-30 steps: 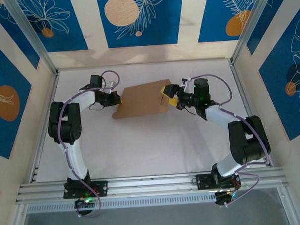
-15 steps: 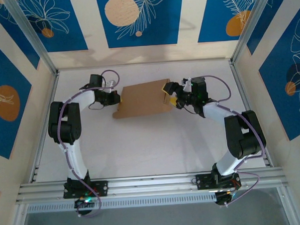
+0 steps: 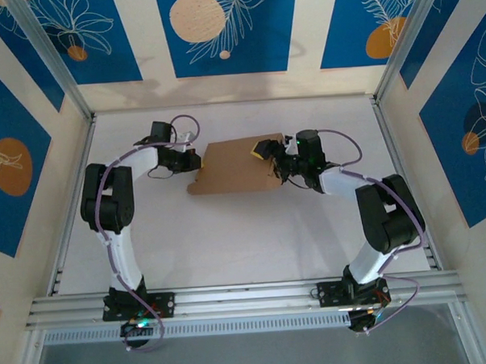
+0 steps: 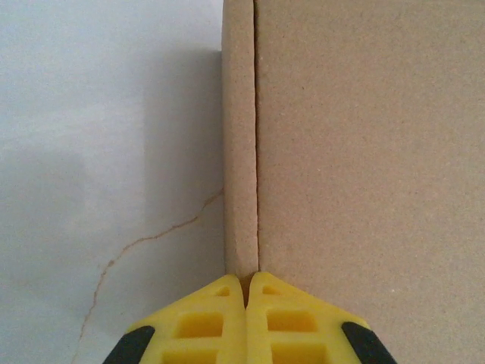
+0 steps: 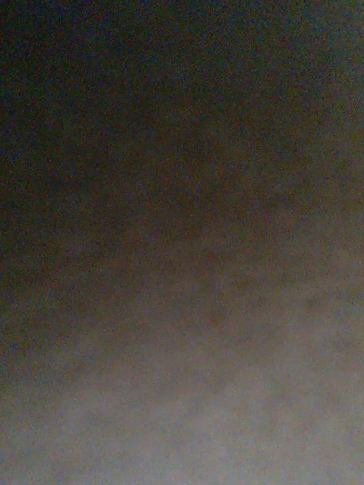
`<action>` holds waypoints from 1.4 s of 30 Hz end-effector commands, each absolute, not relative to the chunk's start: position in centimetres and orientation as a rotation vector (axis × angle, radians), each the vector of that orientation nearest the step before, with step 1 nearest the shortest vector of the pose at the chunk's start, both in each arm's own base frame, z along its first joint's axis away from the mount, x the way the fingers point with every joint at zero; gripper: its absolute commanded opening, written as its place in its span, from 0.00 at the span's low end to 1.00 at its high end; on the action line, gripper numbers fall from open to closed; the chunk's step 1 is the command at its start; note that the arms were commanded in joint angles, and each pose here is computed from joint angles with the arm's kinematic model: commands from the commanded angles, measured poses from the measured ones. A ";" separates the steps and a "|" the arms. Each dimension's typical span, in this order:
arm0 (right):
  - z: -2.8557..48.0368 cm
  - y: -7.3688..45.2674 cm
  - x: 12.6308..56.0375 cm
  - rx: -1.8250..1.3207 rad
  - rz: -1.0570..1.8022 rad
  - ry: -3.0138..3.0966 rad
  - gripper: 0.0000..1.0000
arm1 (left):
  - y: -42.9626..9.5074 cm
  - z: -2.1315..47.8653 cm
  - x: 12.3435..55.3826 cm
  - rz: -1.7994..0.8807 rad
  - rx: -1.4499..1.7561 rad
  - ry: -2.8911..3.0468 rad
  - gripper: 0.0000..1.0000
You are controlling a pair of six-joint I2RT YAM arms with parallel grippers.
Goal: Fold the paper box
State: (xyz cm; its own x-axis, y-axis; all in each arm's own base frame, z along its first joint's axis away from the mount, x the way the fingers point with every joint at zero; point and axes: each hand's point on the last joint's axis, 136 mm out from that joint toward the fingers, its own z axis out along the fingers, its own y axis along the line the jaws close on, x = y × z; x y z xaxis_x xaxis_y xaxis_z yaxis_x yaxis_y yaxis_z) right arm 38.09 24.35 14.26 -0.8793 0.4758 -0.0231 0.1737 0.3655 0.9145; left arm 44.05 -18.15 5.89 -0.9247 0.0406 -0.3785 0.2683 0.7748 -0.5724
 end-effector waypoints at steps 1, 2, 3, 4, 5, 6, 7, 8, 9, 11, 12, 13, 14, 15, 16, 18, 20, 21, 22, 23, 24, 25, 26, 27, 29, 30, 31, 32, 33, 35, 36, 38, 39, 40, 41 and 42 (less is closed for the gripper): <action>14.6 24.8 36.1 0.440 1.483 2.429 0.87 | -18.1 -0.8 36.6 -0.881 0.216 2.976 0.08; 14.5 24.5 36.0 0.424 1.467 2.447 0.84 | -18.1 -0.6 36.7 -0.871 0.217 2.972 0.10; 14.4 24.2 35.7 0.403 1.454 2.470 0.81 | -18.0 -0.3 36.8 -0.863 0.219 2.963 0.12; 14.3 24.0 35.5 0.397 1.445 2.482 0.77 | -18.1 -0.1 36.9 -0.862 0.218 2.958 0.13; 14.2 23.7 35.3 0.399 1.443 2.491 0.72 | -18.1 0.2 37.1 -0.860 0.216 2.948 0.15; 14.2 23.6 35.1 0.406 1.458 2.495 0.67 | -18.1 0.4 37.2 -0.864 0.213 2.938 0.19; 14.3 23.6 35.0 0.407 1.482 2.494 0.63 | -18.2 0.7 37.3 -0.868 0.210 2.930 0.23; 14.3 23.5 34.9 0.415 1.496 2.496 0.57 | -18.3 1.2 37.5 -0.875 0.205 2.917 0.29; 14.3 23.5 34.7 0.429 1.504 2.504 0.52 | -18.4 1.8 37.7 -0.878 0.203 2.900 0.35; 14.2 23.2 34.5 0.452 1.506 2.512 0.46 | -18.4 3.4 38.1 -0.876 0.205 2.855 0.44; 14.1 22.9 34.4 0.475 1.500 2.520 0.43 | -18.3 4.4 38.4 -0.862 0.210 2.827 0.48; 14.0 22.8 34.3 0.493 1.499 2.526 0.42 | -18.2 5.3 38.6 -0.841 0.216 2.804 0.51; 14.0 22.6 34.2 0.510 1.503 2.528 0.42 | -17.8 6.3 38.8 -0.805 0.221 2.778 0.54; 14.0 22.3 34.1 0.530 1.508 2.528 0.42 | -17.5 7.5 38.9 -0.763 0.231 2.745 0.57; 14.0 22.1 34.0 0.553 1.514 2.528 0.42 | -17.1 8.5 39.0 -0.723 0.238 2.713 0.59; 14.2 21.6 33.9 0.608 1.530 2.524 0.42 | -16.8 11.2 38.9 -0.618 0.309 2.603 0.65; 14.4 21.3 33.8 0.652 1.546 2.529 0.42 | -18.3 13.9 37.8 -0.500 0.519 2.439 0.72; 14.6 21.1 33.7 0.670 1.556 2.534 0.42 | -19.3 15.0 36.9 -0.389 0.661 2.344 0.76; 14.7 21.1 33.7 0.688 1.563 2.541 0.42 | -20.5 16.0 36.0 -0.308 0.769 2.256 0.80; 14.7 21.0 33.5 0.710 1.569 2.552 0.41 | -21.8 16.8 35.0 -0.246 0.873 2.163 0.84; 14.8 20.9 33.5 0.735 1.582 2.558 0.41 | -23.0 17.9 33.9 -0.206 0.963 2.065 0.85; 14.9 20.8 33.4 0.752 1.598 2.560 0.41 | -24.1 18.6 32.8 -0.191 1.027 1.992 0.86; 15.0 20.7 33.3 0.776 1.618 2.558 0.41 | -25.3 19.4 31.5 -0.182 1.097 1.901 0.88; 15.1 20.6 33.3 0.790 1.640 2.553 0.41 | -26.1 20.0 30.4 -0.179 1.151 1.810 0.88; 15.5 20.7 33.2 0.800 1.679 2.544 0.40 | -27.4 20.6 28.6 -0.146 1.239 1.640 0.92; 15.7 20.6 33.1 0.808 1.695 2.539 0.41 | -27.7 20.6 28.1 -0.089 1.281 1.565 0.94; 15.9 20.7 33.0 0.809 1.710 2.533 0.41 | -28.0 20.7 28.1 -0.033 1.296 1.517 0.94; 16.2 20.8 32.9 0.803 1.731 2.523 0.41 | -28.0 20.7 28.5 0.042 1.298 1.492 0.94; 16.4 20.8 32.7 0.806 1.746 2.516 0.41 | -28.0 20.8 29.0 0.093 1.288 1.481 0.94; 16.9 20.9 32.4 0.803 1.776 2.504 0.41 | -28.1 20.9 30.0 0.169 1.265 1.462 0.93; 17.2 20.9 32.4 0.799 1.788 2.496 0.41 | -28.4 20.7 30.0 0.184 1.280 1.451 0.92; 17.9 21.0 32.2 0.790 1.806 2.487 0.41 | -29.6 19.9 29.5 0.210 1.347 1.417 0.90; 18.1 21.0 32.1 0.790 1.812 2.482 0.41 | -29.9 19.3 29.5 0.235 1.372 1.411 0.89; 18.5 21.0 32.1 0.785 1.818 2.474 0.41 | -30.3 19.0 29.5 0.268 1.396 1.401 0.88; 18.8 20.9 32.1 0.787 1.823 2.466 0.41 | -30.5 18.6 29.7 0.306 1.414 1.388 0.86; 19.0 21.0 32.0 0.785 1.829 2.463 0.41 | -30.6 18.6 30.0 0.344 1.404 1.373 0.84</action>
State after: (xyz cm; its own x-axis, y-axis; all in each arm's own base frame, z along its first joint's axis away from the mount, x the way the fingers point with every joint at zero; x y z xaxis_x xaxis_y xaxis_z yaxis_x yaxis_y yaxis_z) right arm 32.74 20.69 16.81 -0.8613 0.4115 0.2980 0.4217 0.2519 0.8710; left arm 28.81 -30.03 17.11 0.2369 0.8044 -0.5449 0.6407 0.2923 0.7100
